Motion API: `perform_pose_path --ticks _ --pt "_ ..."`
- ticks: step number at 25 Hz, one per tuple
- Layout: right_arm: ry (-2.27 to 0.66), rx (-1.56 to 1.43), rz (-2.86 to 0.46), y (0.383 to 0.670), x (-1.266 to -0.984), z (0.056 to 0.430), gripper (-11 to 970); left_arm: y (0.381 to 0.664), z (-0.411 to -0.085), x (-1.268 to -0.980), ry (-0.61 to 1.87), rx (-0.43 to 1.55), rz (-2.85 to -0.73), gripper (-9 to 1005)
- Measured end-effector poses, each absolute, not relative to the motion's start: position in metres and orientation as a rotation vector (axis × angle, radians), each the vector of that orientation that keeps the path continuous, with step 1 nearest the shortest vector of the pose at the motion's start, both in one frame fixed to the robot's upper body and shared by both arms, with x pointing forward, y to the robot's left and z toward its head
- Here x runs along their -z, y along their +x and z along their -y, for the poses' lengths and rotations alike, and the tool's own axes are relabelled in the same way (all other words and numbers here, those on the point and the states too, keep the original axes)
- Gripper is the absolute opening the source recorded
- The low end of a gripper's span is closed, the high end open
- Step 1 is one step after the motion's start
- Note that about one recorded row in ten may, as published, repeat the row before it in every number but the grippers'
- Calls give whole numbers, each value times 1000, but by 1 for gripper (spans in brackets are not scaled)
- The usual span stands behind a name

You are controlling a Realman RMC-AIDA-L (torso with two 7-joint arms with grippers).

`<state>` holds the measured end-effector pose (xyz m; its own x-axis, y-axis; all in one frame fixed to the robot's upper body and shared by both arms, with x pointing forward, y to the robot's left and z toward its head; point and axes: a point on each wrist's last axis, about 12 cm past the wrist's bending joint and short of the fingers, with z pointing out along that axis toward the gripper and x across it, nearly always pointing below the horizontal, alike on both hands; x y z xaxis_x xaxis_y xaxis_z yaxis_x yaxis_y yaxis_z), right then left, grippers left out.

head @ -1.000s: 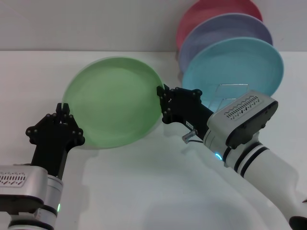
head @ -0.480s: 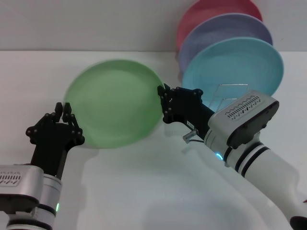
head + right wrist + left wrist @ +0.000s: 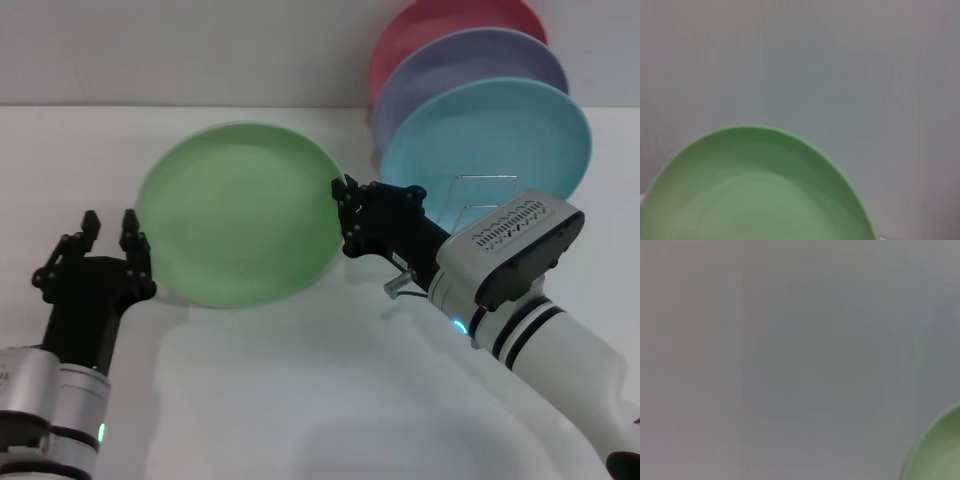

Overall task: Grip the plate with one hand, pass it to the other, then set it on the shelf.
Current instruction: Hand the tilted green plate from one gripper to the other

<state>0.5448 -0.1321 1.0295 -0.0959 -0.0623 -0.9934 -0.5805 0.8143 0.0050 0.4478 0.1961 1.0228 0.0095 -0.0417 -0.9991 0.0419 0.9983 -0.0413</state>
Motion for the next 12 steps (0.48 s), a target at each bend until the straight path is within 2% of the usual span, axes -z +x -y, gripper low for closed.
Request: perform_pose_path --ticks 5,12 --pt "-519 -468 -1625 545 -1030 131 20 442 -205 -1027 -87 104 -1501 351" --pt "-517 -468 -1614 546 -1031 131 20 436 -228 -1026 -201 256 -1410 347"
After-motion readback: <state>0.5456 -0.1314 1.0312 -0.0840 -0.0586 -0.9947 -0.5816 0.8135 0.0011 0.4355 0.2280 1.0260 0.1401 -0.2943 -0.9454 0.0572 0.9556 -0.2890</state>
